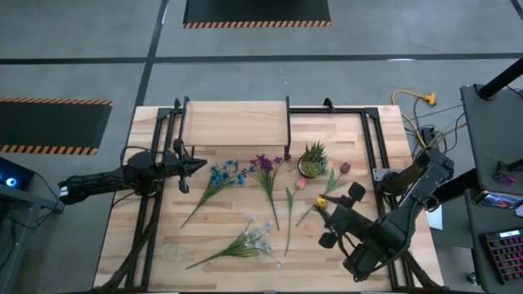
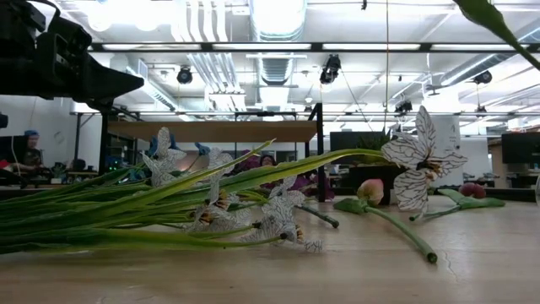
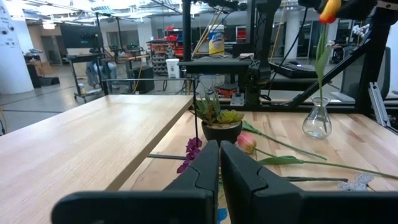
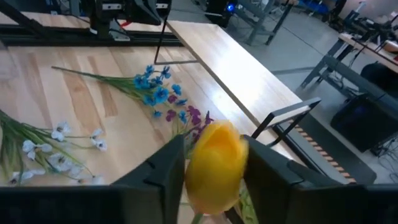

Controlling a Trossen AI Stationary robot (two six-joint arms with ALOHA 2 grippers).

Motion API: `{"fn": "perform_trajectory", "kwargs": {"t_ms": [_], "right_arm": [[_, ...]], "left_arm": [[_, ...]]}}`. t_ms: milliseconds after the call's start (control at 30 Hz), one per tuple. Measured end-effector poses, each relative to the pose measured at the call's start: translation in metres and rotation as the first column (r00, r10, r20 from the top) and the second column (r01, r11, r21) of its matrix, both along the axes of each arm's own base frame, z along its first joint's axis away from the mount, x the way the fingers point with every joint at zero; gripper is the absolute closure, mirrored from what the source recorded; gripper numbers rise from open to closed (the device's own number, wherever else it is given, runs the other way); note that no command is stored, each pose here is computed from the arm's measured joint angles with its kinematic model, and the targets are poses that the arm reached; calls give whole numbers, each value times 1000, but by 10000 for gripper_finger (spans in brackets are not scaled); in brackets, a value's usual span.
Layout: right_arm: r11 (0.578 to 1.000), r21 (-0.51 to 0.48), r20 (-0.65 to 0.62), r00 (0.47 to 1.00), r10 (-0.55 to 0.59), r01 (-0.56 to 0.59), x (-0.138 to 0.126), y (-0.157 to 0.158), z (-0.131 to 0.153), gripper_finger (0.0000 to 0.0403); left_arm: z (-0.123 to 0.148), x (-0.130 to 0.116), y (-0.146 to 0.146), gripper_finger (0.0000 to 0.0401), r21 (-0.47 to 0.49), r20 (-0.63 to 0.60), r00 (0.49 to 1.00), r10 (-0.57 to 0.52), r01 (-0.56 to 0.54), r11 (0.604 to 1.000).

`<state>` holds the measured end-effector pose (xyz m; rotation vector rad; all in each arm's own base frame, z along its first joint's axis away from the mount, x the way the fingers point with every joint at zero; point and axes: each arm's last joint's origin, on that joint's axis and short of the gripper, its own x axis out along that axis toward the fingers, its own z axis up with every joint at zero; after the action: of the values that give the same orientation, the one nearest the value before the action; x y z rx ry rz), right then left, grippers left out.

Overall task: Pick and place flowers into a vace then onto a shelf
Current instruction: Put the yellow tulip into the right transparent vase, then put the red tulip into the right transparent vase

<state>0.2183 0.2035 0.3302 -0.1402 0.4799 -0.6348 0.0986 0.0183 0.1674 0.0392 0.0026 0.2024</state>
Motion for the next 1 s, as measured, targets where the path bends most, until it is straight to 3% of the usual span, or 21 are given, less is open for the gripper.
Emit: {"fn": "perform_trajectory", "kwargs": {"t_ms": [233,500,1000], "right_arm": [[999,38,38,999,-7,6,-1,-2,5,195],[996,92,86,996,-17,9,-9,-9,18,158],[972,236,222,973,-67,13,-27,-21,40,176]], "left_arm": [[0,0,0,401,0,0,1000,0,0,1000],[0,0,0,401,0,0,1000,0,0,1000],[0,0,0,401,0,0,1000,1,-1,1000]]}}
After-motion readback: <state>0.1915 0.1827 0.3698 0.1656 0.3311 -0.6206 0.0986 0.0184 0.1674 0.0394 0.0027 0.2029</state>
